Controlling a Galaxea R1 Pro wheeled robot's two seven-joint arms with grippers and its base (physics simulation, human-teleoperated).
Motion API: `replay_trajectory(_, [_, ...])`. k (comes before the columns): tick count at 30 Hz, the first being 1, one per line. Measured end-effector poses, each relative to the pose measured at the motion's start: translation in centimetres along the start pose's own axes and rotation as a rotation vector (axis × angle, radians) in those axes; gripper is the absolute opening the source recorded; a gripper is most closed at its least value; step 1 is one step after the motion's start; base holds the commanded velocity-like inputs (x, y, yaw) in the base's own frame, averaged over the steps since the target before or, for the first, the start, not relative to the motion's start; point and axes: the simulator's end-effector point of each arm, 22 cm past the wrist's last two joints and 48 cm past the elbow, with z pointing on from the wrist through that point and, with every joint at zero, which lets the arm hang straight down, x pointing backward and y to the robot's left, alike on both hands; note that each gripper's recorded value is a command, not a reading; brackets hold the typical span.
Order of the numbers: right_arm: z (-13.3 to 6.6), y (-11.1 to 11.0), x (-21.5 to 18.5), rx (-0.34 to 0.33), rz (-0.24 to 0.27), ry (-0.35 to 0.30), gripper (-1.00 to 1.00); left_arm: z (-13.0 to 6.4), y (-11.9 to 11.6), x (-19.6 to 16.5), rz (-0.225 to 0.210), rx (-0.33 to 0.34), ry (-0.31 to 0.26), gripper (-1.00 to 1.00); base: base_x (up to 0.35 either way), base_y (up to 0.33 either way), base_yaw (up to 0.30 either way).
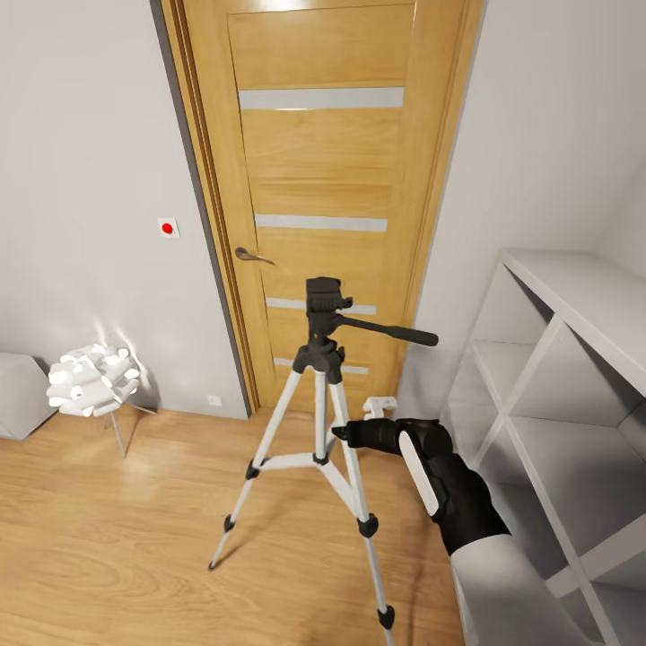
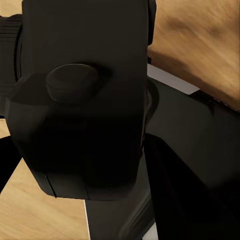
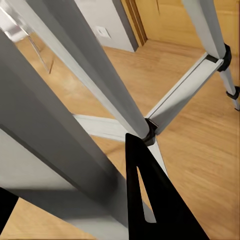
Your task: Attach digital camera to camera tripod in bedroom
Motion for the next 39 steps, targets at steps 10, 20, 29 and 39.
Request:
replay_trajectory(10, [-0.4,1.0,-0.9,0.005,-0.047,-0.013,-1.0,0.0,0.0,-0.1,-0.001,-0.001,-0.004,-1.0,0.0,0.0,0.0])
replay_trajectory(20, [-1.0,1.2,-1.4,0.013,-0.065,-0.01,-1.0,0.0,0.4,-1.3,0.008,-0.005,-0.019,-1.0,0.0,0.0,0.0])
replay_trajectory(29, [-1.1,3.8,-0.6,-0.109,0.044,0.025,-1.0,-22.0,-15.7,-36.6,0.33,0.297,-0.245,-1.0,0.0,0.0,0.0])
replay_trajectory(39, [-1.2,1.8,-0.1,-0.032,-0.007,0.047,-1.0,-55.0,-21.4,-64.2,0.203,0.242,-0.786,-1.0,0.0,0.0,0.0])
